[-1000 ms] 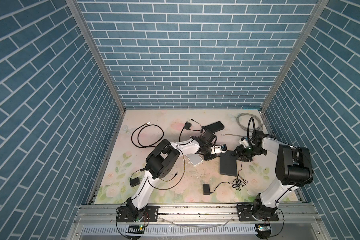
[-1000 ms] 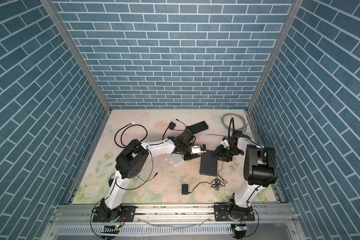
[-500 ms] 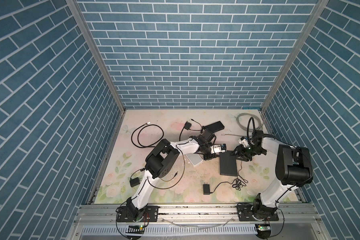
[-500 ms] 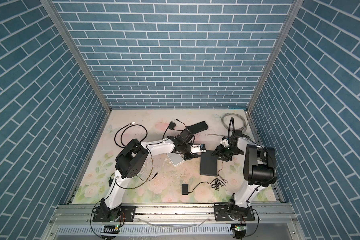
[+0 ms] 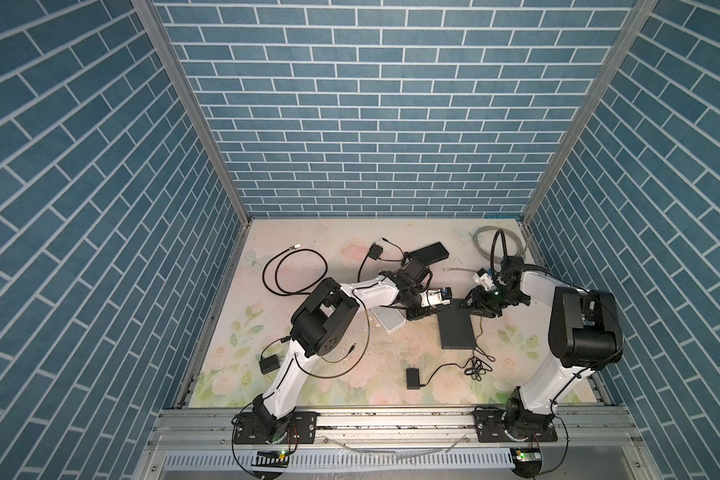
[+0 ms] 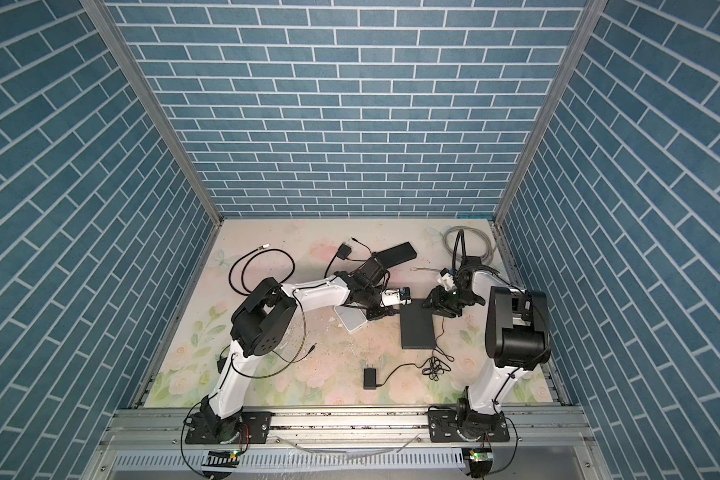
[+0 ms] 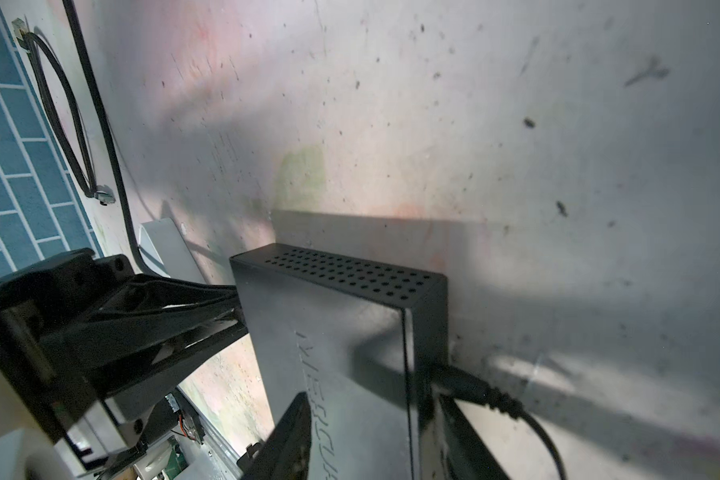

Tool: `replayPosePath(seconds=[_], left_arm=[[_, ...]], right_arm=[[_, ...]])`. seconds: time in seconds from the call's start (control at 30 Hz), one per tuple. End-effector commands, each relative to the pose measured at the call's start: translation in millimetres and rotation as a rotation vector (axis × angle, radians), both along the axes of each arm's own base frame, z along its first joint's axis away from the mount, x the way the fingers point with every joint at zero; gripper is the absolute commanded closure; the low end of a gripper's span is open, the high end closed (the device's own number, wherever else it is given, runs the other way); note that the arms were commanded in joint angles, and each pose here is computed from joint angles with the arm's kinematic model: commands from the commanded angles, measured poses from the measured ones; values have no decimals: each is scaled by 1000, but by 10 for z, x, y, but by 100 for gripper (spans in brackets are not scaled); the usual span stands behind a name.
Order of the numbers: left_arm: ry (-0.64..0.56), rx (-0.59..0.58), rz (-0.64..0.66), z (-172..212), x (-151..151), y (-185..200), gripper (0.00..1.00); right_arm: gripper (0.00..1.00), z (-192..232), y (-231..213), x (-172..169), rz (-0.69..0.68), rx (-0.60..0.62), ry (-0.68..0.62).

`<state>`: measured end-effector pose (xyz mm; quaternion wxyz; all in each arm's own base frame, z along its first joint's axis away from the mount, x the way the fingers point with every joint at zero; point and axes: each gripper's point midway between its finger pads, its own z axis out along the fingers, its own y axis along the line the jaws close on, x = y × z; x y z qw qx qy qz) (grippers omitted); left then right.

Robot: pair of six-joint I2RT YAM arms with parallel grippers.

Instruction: Insert the plug into the switch port

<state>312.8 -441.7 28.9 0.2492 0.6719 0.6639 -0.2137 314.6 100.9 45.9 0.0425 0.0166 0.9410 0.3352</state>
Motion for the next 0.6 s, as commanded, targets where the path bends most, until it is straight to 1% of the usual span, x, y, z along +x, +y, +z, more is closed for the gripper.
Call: replayPosePath(seconds=[0.0, 0.13, 0.3, 0.47, 0.5, 0.57], left_arm=[[-97, -276, -127, 596, -154, -791, 97], [-103, -303, -109, 597, -136, -907, 97], [-78, -384, -155, 632, -262, -1033, 97], [-81, -386, -170, 631, -254, -1069, 97], [-81, -378, -170, 627, -248, -1062, 95], [-91, -343, -152, 606, -215, -1017, 86]], right_arm=[[53, 352, 551, -107, 122, 258, -12], [53, 357, 588, -139, 116, 289, -8], [53, 357, 647, -182, 137, 314, -5], [54, 337, 653, -187, 140, 300, 3], [53, 329, 621, -169, 132, 275, -2], [52, 288, 491, -124, 91, 205, 10]])
